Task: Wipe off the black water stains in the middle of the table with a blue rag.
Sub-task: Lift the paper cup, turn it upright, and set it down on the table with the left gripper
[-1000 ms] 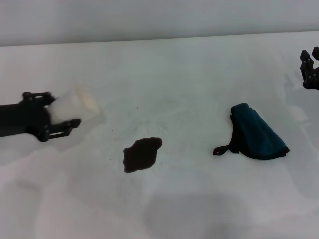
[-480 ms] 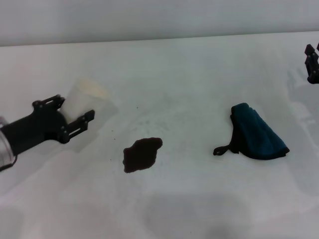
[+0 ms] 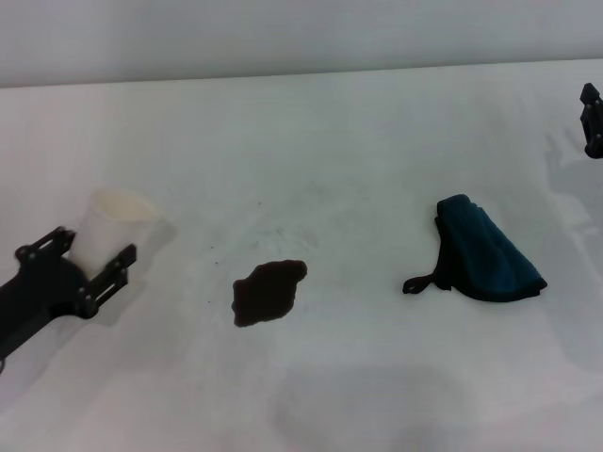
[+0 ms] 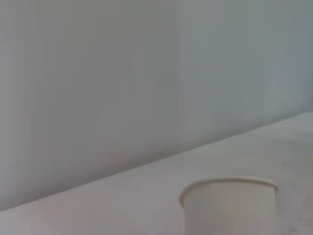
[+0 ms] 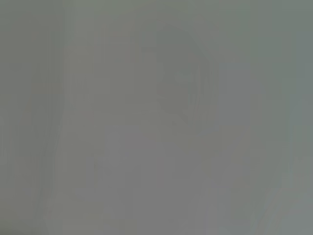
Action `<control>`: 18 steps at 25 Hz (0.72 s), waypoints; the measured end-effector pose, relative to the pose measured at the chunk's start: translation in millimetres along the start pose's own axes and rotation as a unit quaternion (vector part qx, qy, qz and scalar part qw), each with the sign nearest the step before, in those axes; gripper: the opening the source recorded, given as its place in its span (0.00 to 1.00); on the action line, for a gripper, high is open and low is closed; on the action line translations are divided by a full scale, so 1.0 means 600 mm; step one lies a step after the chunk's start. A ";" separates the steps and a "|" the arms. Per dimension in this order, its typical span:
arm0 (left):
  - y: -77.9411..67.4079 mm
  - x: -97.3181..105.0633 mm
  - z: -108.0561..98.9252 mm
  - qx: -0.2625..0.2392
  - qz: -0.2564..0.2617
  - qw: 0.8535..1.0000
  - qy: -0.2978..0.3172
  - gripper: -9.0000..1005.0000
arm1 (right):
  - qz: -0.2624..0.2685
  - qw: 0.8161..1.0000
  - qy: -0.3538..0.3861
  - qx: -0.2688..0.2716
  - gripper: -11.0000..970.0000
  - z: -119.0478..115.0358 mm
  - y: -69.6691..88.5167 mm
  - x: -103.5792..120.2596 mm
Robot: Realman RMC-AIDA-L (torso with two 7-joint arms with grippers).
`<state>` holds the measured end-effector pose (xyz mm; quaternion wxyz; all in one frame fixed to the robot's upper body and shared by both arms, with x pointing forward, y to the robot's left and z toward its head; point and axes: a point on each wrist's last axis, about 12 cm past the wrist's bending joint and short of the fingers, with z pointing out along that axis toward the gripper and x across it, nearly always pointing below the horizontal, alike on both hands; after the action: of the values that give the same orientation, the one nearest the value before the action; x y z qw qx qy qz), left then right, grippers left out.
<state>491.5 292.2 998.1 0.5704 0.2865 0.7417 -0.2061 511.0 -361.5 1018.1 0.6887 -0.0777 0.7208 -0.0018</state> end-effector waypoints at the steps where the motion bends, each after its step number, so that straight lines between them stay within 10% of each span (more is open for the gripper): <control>1: 0.000 0.005 -0.007 -0.010 0.003 1.000 -0.001 0.61 | 0.000 1.000 0.000 0.000 0.28 0.000 0.000 0.000; 18: -0.022 0.039 -0.032 -0.051 0.021 0.998 0.013 0.66 | 0.005 1.000 0.006 0.003 0.28 -0.008 -0.001 0.006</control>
<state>464.7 298.8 980.4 0.5789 0.2756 0.7521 -0.1524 506.2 -362.9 1015.1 0.6847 -0.0721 0.7252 -0.0010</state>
